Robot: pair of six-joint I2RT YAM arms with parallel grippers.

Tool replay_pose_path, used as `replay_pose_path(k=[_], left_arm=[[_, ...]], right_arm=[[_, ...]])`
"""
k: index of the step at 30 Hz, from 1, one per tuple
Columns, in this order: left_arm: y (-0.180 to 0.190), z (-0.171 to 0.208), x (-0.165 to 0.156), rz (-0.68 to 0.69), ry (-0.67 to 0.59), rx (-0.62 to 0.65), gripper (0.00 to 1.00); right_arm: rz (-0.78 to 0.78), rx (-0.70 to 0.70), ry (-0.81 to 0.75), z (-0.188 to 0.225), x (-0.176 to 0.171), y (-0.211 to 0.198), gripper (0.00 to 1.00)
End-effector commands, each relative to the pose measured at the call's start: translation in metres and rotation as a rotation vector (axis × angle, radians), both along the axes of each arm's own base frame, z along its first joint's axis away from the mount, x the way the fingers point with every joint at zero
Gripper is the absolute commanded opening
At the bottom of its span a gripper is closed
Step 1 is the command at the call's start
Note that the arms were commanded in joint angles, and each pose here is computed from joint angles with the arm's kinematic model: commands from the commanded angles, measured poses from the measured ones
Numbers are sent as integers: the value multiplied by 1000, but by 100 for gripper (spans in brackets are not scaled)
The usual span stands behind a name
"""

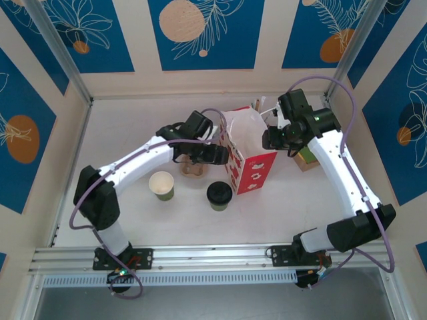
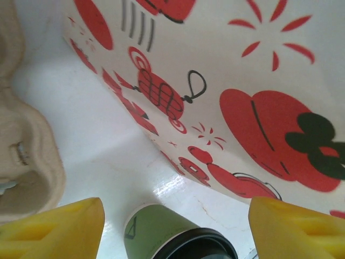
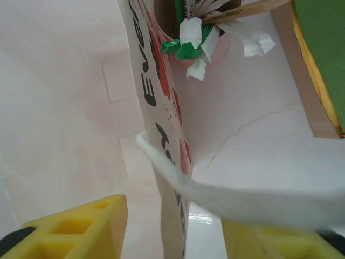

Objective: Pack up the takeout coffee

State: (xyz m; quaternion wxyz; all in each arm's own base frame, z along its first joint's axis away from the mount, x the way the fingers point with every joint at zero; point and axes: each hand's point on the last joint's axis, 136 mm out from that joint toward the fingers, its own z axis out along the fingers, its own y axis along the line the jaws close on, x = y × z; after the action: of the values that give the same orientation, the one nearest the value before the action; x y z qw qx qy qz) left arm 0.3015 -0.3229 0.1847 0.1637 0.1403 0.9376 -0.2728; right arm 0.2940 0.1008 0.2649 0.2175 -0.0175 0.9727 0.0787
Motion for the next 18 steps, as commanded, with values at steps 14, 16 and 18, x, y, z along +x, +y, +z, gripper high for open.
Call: replay_pose_path(k=[14,16,18], left_arm=[[105,42,1,227,-113,82,100],[118,49,1,267,-144,92,100],[131,55,-1,308,-176,105,100]], right_arm=[[17,177,-242,100,-20,54,68],[70,180,-256,106,-18,73,68],[132,174,-267,110,-15,92,68]])
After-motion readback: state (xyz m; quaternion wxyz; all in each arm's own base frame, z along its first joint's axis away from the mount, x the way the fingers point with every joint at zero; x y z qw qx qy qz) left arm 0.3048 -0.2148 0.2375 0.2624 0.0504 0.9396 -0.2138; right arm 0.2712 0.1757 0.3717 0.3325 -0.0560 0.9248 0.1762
